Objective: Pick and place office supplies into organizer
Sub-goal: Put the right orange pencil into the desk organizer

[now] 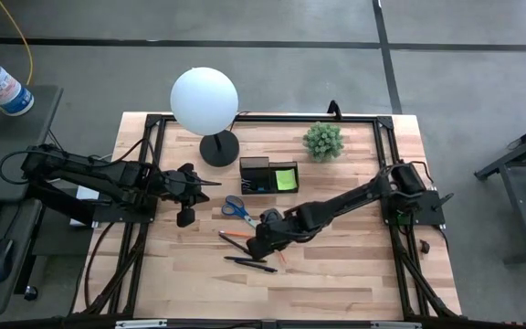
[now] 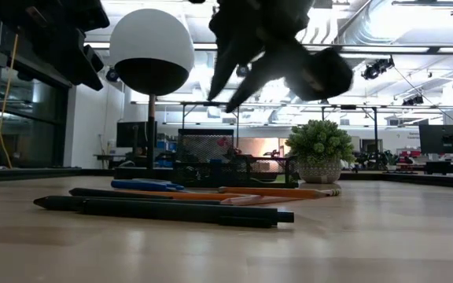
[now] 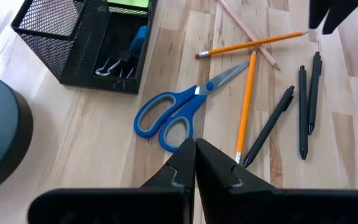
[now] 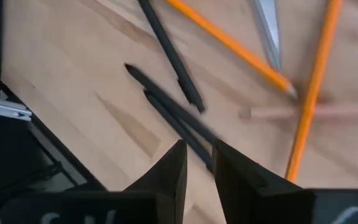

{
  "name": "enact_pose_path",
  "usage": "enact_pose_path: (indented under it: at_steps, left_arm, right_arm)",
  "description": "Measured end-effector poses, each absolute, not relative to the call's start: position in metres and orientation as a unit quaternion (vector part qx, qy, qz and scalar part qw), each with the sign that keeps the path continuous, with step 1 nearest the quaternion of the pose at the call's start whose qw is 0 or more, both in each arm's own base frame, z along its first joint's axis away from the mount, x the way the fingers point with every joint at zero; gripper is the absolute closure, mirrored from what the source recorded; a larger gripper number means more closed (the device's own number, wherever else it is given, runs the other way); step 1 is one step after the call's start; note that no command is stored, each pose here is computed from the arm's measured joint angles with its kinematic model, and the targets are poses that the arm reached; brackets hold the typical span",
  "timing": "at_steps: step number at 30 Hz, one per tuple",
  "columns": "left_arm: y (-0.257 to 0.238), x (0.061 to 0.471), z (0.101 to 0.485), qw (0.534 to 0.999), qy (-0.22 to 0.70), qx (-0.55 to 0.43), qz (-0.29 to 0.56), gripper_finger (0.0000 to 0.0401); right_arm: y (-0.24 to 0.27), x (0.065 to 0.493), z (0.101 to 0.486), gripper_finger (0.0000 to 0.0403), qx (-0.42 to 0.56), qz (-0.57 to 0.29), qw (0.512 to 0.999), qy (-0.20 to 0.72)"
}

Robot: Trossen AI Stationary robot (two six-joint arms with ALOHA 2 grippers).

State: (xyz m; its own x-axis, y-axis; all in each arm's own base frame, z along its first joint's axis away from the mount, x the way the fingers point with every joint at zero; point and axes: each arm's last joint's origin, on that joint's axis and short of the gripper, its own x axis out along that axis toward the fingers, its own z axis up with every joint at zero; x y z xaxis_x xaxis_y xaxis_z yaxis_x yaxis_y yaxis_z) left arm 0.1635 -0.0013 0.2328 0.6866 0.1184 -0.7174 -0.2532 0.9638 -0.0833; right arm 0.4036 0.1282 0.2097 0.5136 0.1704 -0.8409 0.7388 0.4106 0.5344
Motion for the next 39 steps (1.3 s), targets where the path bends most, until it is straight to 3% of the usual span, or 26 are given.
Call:
enact_pose_path:
  at_steps: [3,6,13,25,39]
  left_arm:
    - [-0.001,0.163,0.233,0.914,0.383,-0.088,0.102,0.04]
    - [-0.001,0.163,0.233,0.914,0.383,-0.088,0.101,0.04]
    - [-0.002,0.163,0.233,0.914,0.384,-0.091,0.096,0.04]
    - [-0.002,0.163,0.233,0.913,0.386,-0.093,0.09,0.04]
    - [-0.002,0.163,0.233,0.914,0.385,-0.093,0.09,0.04]
  right_arm:
    - [0.128,0.407,0.212,0.0338,0.471,-0.178,0.745,0.438]
    - [0.126,0.41,0.212,0.0342,0.476,-0.16,0.745,0.439]
    - [0.116,0.416,0.19,0.0316,0.527,-0.172,0.676,0.485]
    - [0.103,0.404,0.177,0.0236,0.517,-0.222,0.612,0.556]
    - [0.102,0.4,0.166,0.0258,0.498,-0.263,0.598,0.571]
